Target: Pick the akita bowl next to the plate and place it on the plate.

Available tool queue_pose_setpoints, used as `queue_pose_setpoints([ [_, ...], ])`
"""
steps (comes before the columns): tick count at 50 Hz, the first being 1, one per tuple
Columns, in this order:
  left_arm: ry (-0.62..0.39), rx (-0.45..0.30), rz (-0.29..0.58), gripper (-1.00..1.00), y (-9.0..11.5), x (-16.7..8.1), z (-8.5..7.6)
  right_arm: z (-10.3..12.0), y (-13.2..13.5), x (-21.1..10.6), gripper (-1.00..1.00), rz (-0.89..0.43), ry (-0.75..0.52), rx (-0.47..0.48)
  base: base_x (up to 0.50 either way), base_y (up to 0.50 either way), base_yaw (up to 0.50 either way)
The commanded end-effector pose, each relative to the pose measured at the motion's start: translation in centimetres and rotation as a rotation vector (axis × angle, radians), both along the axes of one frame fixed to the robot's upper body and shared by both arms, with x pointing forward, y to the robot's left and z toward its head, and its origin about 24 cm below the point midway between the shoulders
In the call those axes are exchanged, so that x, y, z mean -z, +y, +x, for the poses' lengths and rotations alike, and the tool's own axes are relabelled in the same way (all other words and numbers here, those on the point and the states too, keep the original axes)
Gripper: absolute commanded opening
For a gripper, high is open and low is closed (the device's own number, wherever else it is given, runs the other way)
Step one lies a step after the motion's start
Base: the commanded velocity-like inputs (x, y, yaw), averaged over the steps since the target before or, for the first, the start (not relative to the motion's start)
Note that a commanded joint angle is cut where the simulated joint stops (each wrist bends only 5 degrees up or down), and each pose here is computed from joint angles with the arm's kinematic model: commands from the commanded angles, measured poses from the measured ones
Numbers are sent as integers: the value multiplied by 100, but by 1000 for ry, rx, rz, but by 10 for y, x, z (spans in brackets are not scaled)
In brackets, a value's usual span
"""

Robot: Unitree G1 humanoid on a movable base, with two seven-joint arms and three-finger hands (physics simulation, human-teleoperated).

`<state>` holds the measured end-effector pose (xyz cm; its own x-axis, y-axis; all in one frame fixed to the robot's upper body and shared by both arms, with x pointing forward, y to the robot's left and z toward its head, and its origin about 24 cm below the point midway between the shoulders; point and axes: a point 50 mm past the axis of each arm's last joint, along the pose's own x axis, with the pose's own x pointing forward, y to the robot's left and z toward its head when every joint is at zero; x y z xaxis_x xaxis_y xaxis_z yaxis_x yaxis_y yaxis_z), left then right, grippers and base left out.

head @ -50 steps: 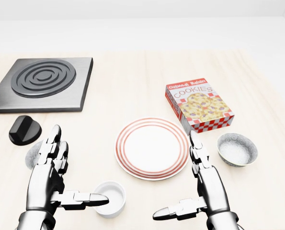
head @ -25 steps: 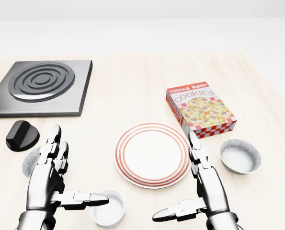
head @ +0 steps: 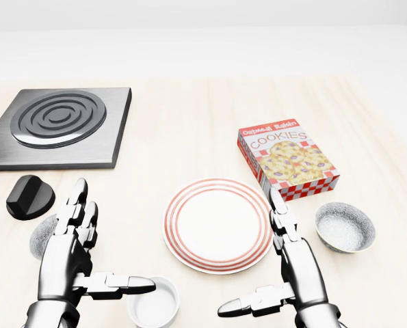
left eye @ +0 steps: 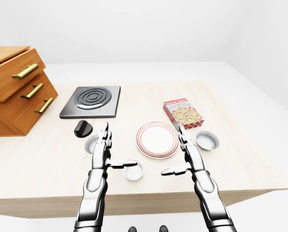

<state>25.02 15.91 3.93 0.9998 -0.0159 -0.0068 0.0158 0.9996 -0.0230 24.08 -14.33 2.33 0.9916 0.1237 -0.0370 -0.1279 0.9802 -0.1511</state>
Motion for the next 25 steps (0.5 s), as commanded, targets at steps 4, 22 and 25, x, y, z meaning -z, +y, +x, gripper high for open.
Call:
queue_pose_setpoints([
  [4,2,-1,9,100,1,-1,-1,-1,0,2,100,-8,6,0,0,0,0],
  [22,-523,-23,165,100,20,-140,12,0,0,5,100,-11,22,4,0,0,0],
  [25,-608,-40,182,100,25,-162,13,0,0,5,100,-11,19,4,0,0,0],
])
